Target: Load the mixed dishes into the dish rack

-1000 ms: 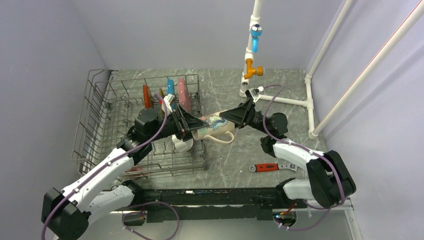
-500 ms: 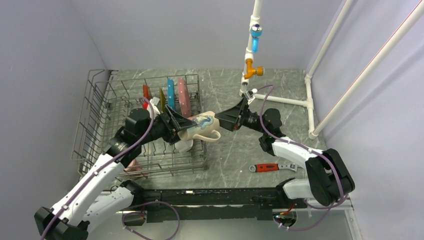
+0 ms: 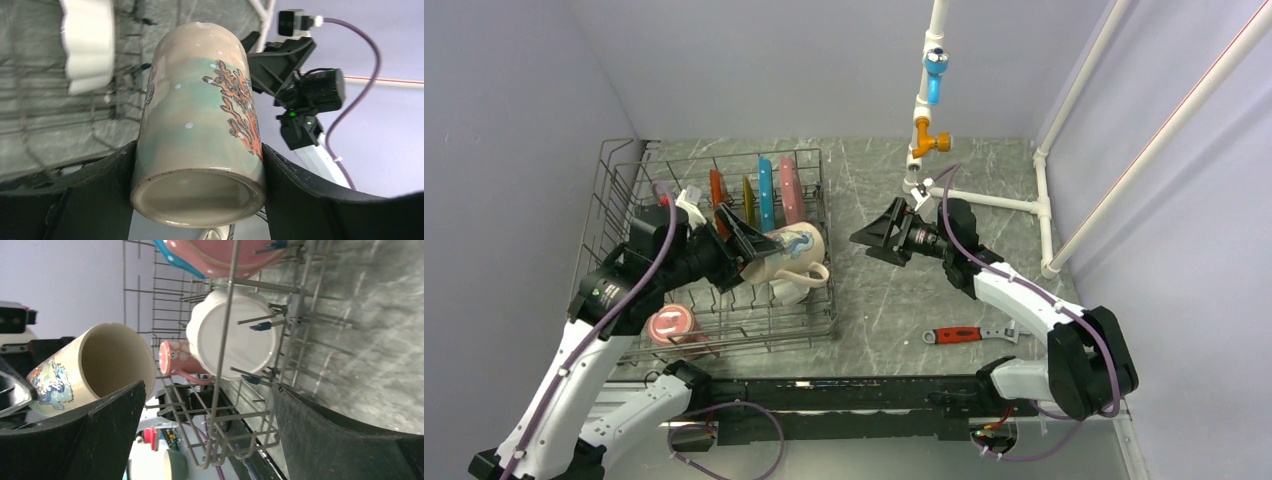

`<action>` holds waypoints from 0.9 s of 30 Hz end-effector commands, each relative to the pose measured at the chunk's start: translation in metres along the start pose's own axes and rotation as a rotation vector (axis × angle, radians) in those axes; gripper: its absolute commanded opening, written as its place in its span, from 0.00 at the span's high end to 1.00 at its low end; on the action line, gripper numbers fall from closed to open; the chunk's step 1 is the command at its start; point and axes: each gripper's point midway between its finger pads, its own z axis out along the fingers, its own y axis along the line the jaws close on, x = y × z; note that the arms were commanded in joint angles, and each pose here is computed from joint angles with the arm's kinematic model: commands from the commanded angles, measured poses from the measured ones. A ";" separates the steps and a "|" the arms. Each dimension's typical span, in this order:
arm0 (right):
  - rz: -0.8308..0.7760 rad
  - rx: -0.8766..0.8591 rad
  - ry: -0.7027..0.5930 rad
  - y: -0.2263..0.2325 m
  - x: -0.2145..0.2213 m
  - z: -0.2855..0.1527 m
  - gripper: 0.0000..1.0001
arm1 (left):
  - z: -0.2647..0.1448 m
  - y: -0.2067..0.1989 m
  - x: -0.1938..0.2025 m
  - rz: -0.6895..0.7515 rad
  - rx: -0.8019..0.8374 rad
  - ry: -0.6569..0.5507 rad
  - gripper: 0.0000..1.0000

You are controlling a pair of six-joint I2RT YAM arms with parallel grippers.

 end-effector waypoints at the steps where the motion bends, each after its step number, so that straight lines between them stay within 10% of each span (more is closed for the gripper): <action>1: -0.095 0.053 -0.061 0.004 -0.014 -0.008 0.01 | -0.032 -0.006 -0.006 -0.002 -0.067 -0.023 1.00; 27: -0.028 0.076 -0.030 -0.020 -0.003 -0.001 0.02 | -0.069 0.077 -0.005 -0.100 -0.582 -0.071 1.00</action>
